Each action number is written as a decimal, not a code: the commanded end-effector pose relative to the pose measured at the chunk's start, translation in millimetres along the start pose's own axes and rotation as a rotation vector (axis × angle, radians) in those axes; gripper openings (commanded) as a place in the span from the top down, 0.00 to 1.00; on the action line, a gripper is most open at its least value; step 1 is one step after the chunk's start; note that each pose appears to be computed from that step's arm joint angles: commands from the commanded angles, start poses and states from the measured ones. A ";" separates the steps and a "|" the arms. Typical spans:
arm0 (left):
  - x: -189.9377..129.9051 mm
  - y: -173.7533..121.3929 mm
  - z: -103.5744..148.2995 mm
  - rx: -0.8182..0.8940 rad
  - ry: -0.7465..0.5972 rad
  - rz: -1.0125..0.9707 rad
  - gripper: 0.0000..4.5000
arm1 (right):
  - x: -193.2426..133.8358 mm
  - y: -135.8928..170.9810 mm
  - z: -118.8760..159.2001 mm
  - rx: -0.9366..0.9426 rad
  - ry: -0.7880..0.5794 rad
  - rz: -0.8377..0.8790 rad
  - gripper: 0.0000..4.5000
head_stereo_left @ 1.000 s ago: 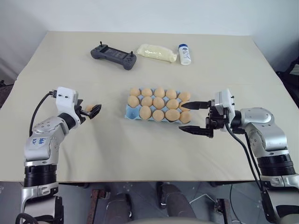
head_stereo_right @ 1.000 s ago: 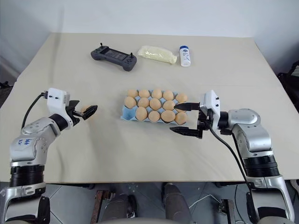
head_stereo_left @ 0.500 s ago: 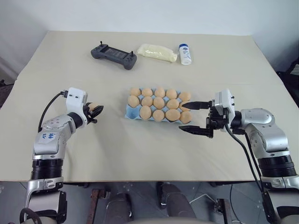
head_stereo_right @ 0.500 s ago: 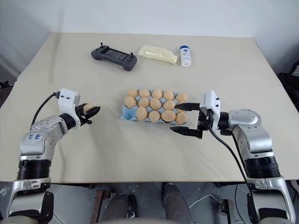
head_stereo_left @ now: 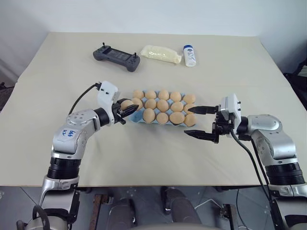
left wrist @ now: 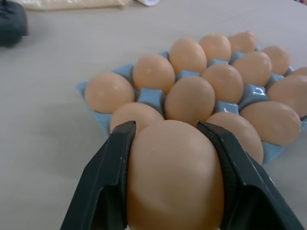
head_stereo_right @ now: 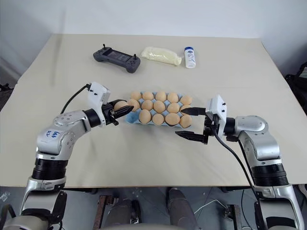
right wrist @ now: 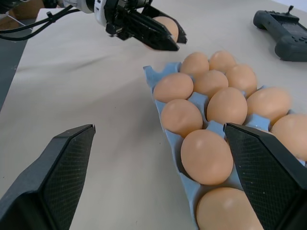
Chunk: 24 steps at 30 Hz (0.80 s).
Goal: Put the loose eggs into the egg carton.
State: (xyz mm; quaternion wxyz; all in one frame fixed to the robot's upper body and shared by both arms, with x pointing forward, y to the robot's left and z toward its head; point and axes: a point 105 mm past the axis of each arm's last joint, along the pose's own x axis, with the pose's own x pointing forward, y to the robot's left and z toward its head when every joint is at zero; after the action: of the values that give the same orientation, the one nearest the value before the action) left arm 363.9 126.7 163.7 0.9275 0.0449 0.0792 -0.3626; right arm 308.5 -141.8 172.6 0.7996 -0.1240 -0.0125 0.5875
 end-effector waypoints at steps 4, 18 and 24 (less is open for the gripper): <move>6.5 -5.5 17.1 0.036 -0.037 -0.049 0.46 | -7.3 0.8 11.9 -0.051 -0.024 -0.036 0.00; -20.1 16.5 36.3 0.040 -0.132 0.036 0.01 | -6.5 2.3 10.1 -0.050 -0.029 -0.039 0.00; -69.6 37.2 36.5 0.142 -0.254 0.063 0.01 | -10.6 -2.9 7.9 -0.053 -0.027 -0.063 0.00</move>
State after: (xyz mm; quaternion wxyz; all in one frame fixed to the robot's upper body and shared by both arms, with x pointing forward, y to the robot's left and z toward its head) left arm 354.6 192.3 195.8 0.9458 0.0521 -0.0161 -0.3203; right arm 305.0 -142.8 169.9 0.8070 -0.1260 -0.0176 0.5767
